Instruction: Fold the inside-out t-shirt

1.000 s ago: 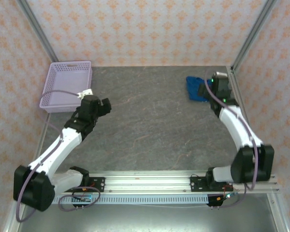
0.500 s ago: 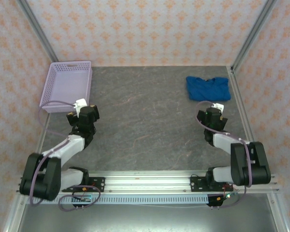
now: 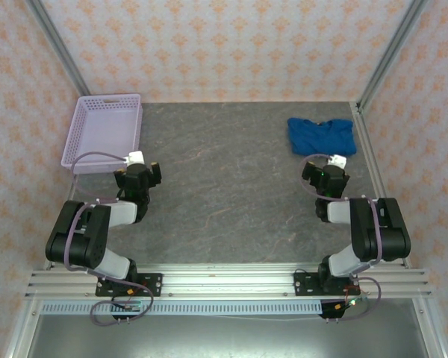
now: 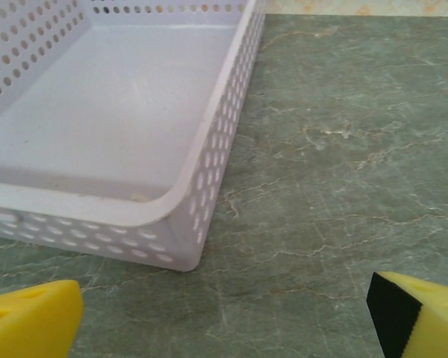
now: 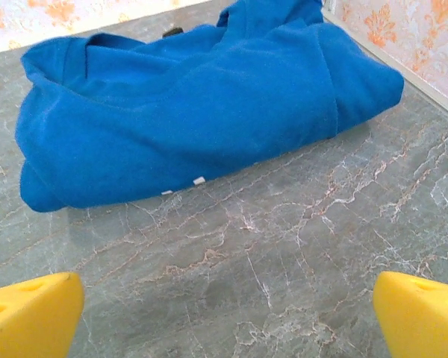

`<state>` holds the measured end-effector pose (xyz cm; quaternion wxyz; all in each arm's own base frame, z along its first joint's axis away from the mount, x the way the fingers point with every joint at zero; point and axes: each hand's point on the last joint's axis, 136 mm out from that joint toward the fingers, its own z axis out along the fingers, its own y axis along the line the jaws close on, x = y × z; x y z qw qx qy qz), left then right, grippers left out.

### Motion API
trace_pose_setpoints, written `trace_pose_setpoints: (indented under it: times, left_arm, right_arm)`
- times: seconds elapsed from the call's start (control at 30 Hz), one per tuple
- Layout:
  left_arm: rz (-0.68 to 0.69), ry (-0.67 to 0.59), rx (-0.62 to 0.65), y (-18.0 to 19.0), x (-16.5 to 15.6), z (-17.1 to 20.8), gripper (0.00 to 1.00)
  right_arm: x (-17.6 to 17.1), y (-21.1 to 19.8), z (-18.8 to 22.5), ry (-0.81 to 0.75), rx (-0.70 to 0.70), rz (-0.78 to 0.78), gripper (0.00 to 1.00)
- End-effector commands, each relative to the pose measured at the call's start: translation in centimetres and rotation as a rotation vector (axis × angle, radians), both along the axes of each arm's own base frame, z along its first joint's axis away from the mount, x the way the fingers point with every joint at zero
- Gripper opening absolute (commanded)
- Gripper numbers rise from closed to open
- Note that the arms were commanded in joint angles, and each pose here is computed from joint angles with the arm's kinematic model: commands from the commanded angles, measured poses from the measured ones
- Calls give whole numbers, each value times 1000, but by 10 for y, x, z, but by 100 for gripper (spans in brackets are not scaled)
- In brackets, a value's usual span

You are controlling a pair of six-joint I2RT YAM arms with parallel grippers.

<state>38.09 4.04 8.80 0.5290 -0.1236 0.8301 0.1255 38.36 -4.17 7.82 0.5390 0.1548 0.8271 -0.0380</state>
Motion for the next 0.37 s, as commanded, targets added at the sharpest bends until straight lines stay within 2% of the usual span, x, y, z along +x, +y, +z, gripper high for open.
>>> trace_pose_setpoints:
  times: [0.0,0.33]
  left_arm:
    - [-14,-51,9,1,4,9,100]
    - [-16,-51,8,1,5,9,100]
  right_arm:
    - [5,3,13,-63,-5,15,99]
    - [10,16,11,-31,-35,77,99]
